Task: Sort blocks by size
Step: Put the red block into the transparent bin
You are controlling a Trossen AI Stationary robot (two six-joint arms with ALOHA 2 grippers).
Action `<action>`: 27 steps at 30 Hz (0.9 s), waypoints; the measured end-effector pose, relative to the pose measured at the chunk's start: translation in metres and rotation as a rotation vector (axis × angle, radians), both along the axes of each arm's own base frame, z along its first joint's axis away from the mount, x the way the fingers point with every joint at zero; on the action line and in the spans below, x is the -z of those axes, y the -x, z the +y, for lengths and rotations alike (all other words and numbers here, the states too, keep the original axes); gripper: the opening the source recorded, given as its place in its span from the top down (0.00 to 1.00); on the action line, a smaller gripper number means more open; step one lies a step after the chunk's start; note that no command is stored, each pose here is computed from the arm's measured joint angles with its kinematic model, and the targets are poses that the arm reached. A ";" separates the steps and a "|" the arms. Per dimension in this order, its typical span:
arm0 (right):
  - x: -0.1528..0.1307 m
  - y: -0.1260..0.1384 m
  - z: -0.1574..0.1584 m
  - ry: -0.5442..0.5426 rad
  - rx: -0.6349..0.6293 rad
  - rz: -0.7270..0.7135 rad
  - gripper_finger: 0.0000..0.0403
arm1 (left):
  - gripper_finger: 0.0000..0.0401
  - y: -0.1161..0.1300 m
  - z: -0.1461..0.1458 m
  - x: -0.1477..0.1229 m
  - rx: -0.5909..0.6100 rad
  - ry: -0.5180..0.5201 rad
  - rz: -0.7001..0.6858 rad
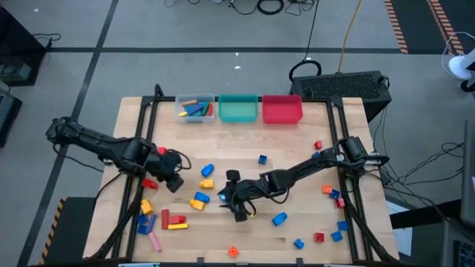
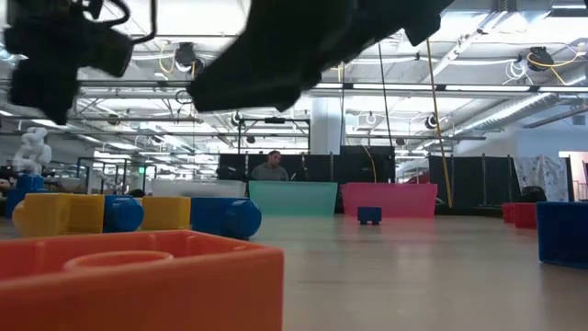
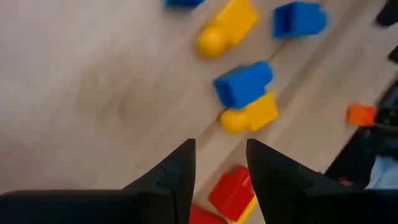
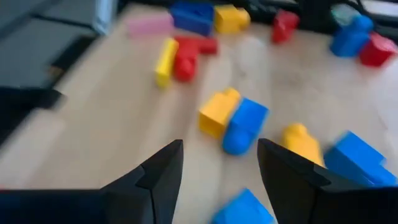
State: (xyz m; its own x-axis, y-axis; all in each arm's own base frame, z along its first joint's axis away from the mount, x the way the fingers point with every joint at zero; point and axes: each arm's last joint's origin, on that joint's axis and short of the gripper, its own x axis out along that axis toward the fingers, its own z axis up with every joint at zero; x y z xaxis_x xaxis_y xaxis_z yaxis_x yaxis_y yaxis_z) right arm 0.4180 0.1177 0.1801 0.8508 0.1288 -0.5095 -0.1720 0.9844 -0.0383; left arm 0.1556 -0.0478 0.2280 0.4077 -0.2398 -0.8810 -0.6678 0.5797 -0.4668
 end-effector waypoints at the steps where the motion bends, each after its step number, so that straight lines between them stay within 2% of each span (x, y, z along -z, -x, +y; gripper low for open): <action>1: 0.002 0.001 -0.002 0.022 0.022 0.016 0.52 | 0.64 0.001 -0.003 0.002 -0.040 0.017 0.045; 5: 0.007 0.003 -0.008 0.082 0.109 0.068 0.52 | 0.64 0.000 -0.017 0.014 -0.177 0.064 0.193; 11: 0.025 0.013 -0.012 0.089 0.160 0.116 0.52 | 0.64 -0.006 -0.040 0.033 -0.265 0.122 0.371; 17: 0.033 0.016 -0.022 0.113 0.193 0.137 0.52 | 0.64 -0.016 -0.062 0.042 -0.319 0.191 0.365; 22: 0.033 0.016 -0.024 0.126 0.185 0.143 0.52 | 0.64 -0.010 -0.078 0.052 -0.340 0.192 0.470; 27: 0.034 0.017 -0.021 0.132 0.170 0.145 0.52 | 0.54 -0.005 -0.085 0.056 -0.380 0.185 0.519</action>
State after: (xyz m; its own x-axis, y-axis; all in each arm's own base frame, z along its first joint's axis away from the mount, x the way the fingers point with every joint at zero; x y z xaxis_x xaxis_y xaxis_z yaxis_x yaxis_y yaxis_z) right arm 0.4008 0.0969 0.1466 0.7711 -0.0857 -0.6310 -0.0177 0.9876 -0.1558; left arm 0.1610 -0.1331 0.1716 0.0277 -0.3293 -0.9438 -0.9745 0.2014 -0.0989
